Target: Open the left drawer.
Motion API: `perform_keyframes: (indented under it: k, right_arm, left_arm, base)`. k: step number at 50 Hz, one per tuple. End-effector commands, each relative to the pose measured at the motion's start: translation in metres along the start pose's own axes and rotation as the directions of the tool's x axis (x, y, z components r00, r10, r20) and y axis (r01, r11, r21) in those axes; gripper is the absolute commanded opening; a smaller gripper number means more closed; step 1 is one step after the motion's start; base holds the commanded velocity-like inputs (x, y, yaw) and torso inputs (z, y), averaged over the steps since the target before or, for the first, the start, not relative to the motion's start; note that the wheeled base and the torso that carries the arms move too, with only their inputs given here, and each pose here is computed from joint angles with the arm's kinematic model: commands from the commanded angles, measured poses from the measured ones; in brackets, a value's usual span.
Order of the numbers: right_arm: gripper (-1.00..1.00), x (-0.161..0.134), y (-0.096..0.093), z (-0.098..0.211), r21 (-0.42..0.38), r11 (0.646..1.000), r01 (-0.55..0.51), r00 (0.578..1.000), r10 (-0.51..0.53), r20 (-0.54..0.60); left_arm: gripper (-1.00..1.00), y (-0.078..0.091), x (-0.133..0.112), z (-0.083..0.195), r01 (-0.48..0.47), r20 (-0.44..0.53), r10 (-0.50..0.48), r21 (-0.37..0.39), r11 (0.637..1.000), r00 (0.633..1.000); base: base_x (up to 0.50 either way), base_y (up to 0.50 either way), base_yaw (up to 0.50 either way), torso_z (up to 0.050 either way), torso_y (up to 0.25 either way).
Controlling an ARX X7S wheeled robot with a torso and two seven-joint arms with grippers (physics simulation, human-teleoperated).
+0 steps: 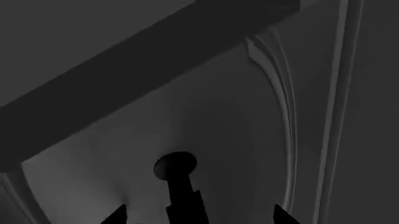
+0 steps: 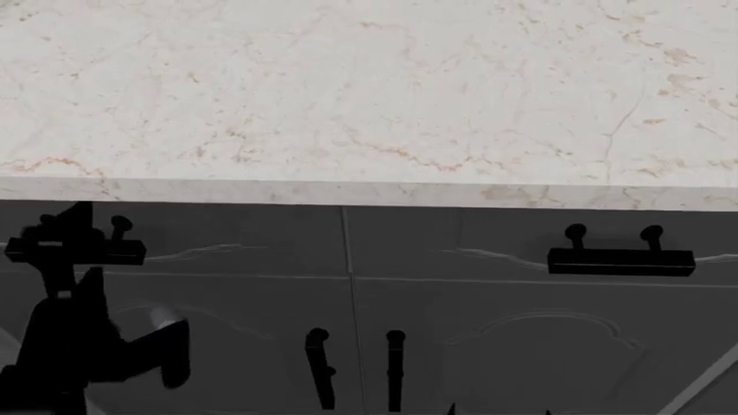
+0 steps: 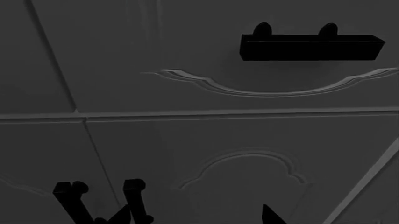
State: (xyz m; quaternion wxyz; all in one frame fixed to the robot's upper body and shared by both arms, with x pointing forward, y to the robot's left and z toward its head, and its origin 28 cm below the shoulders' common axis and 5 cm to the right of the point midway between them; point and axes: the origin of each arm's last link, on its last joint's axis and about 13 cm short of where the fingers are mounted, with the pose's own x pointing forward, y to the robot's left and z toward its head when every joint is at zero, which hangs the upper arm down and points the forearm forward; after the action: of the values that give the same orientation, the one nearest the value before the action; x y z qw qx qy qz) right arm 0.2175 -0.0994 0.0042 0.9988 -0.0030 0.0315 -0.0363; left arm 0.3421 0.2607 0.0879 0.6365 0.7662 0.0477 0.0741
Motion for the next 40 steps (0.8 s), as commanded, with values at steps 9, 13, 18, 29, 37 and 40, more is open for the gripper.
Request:
perform_keyframes:
  k: [9, 13, 18, 29, 37, 40]
  right_arm:
    - [1.00, 0.002, 0.002, 0.001, 0.004, 1.000, -0.008, 1.000, 0.008, 0.004]
    - [1.00, 0.001, 0.002, 0.001, 0.005, 1.000, -0.009, 1.000, 0.009, 0.006]
    - [1.00, 0.001, 0.001, 0.002, 0.005, 1.000, -0.009, 1.000, 0.009, 0.007]
    - [1.00, 0.001, 0.001, 0.001, 0.008, 1.000, -0.011, 1.000, 0.011, 0.006]
    - [1.00, 0.000, 0.001, 0.002, 0.009, 1.000, -0.013, 1.000, 0.013, 0.008]
    - [1.00, 0.000, 0.002, 0.002, 0.007, 1.000, -0.015, 1.000, 0.015, 0.008]
  left_arm:
    - [-1.00, 0.006, 0.020, 0.011, 0.108, 0.051, -0.103, -0.115, 0.987, 0.993]
    - [-1.00, 0.006, 0.017, 0.011, 0.108, 0.062, -0.100, -0.137, 0.985, 0.993]
    - [-1.00, 0.005, 0.015, 0.011, 0.100, 0.067, -0.091, -0.150, 0.984, 0.994]
    - [-1.00, 0.004, 0.001, 0.009, 0.100, 0.087, -0.084, -0.202, 0.974, 0.993]
    - [-1.00, 0.004, -0.015, 0.010, 0.091, 0.114, -0.066, -0.228, 0.969, 0.991]
    - [-1.00, 0.004, -0.021, 0.011, 0.090, 0.127, -0.062, -0.230, 0.969, 0.990]
  base:
    - [0.01, 0.00, -0.01, 0.000, -0.002]
    - [0.02, 0.00, -0.01, -0.004, -0.003]
    - [0.01, 0.00, -0.01, 0.000, -0.004]
    - [0.00, 0.00, 0.00, -0.001, -0.001]
    - [0.00, 0.00, 0.00, 0.000, 0.000]
    - [0.00, 0.00, 0.00, 0.000, 0.000]
